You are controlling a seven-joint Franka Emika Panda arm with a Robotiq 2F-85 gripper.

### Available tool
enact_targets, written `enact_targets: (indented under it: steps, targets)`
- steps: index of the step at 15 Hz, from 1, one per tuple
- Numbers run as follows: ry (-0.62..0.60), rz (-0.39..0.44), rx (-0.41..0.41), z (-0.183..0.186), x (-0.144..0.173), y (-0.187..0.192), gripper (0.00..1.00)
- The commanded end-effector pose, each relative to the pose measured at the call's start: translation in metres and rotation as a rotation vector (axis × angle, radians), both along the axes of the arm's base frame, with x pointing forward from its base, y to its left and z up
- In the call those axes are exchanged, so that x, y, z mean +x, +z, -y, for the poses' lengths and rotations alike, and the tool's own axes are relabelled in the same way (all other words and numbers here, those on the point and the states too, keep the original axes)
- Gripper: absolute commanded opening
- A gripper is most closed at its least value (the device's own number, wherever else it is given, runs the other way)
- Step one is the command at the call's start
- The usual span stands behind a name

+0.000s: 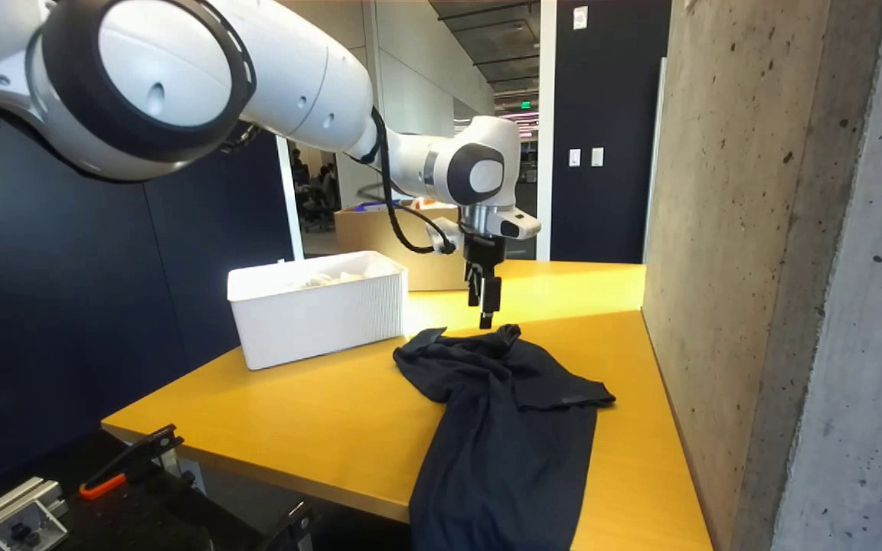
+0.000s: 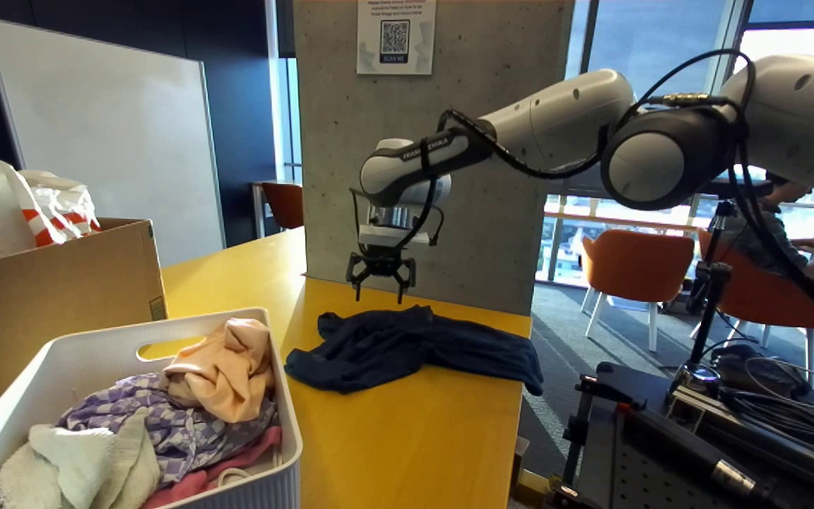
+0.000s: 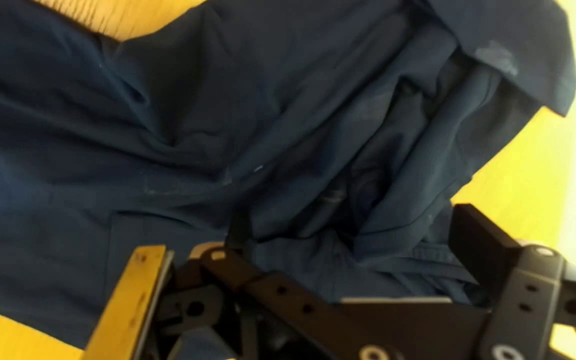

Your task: Pick up the blue cloth and put it inside the white basket

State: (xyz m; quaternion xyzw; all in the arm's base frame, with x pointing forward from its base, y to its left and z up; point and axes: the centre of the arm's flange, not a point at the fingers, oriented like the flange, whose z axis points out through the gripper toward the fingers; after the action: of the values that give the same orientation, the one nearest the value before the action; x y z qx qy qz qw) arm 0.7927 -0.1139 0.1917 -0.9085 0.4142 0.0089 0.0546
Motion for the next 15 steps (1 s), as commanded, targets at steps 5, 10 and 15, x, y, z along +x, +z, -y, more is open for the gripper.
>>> enact_targets:
  steps: [5,10,15]
  targets:
    - [-0.009,-0.032,-0.031,0.029,0.072,-0.049,1.00]
    - [0.025,-0.077,-0.048,0.009,0.071,-0.054,1.00]
    - [0.054,-0.123,-0.024,-0.003,0.068,-0.059,1.00]
